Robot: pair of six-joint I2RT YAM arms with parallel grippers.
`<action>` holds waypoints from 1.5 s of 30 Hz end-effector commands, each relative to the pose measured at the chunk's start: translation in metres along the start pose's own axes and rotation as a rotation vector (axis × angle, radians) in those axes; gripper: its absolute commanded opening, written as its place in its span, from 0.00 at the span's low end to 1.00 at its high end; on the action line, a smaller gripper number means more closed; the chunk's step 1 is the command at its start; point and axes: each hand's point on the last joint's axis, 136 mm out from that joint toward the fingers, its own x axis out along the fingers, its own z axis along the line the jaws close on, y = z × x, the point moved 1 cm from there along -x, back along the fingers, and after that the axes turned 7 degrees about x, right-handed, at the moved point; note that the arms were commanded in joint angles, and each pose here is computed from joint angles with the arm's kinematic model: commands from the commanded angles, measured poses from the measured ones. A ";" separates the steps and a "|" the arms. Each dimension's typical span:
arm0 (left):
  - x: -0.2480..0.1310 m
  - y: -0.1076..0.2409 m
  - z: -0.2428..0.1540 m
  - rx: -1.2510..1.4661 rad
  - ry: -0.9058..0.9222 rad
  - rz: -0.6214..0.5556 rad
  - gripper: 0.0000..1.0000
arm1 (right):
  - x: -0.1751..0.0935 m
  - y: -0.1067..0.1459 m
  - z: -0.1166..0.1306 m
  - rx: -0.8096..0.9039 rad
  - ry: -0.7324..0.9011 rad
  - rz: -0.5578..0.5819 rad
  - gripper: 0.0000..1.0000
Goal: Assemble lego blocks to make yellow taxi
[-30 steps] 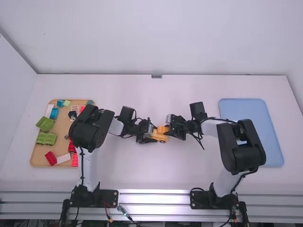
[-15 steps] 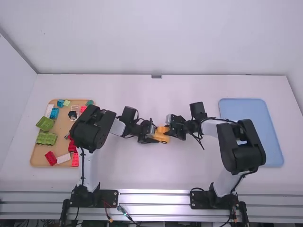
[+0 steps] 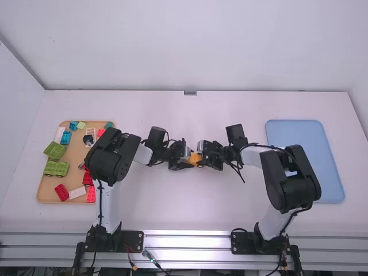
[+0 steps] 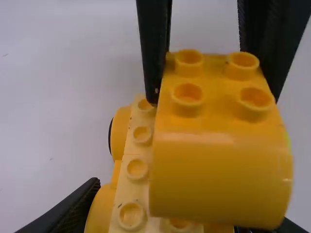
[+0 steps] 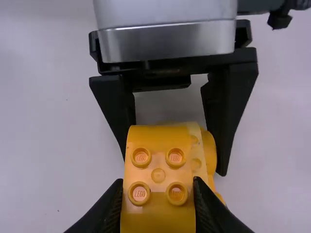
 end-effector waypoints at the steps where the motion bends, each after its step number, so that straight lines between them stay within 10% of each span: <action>1: 0.000 0.029 -0.006 -0.042 -0.028 0.123 0.51 | 0.004 0.004 -0.009 0.019 0.002 -0.019 0.13; 45: 0.002 0.025 -0.011 -0.050 -0.006 0.103 0.53 | 0.019 0.018 0.006 0.006 -0.050 0.035 0.06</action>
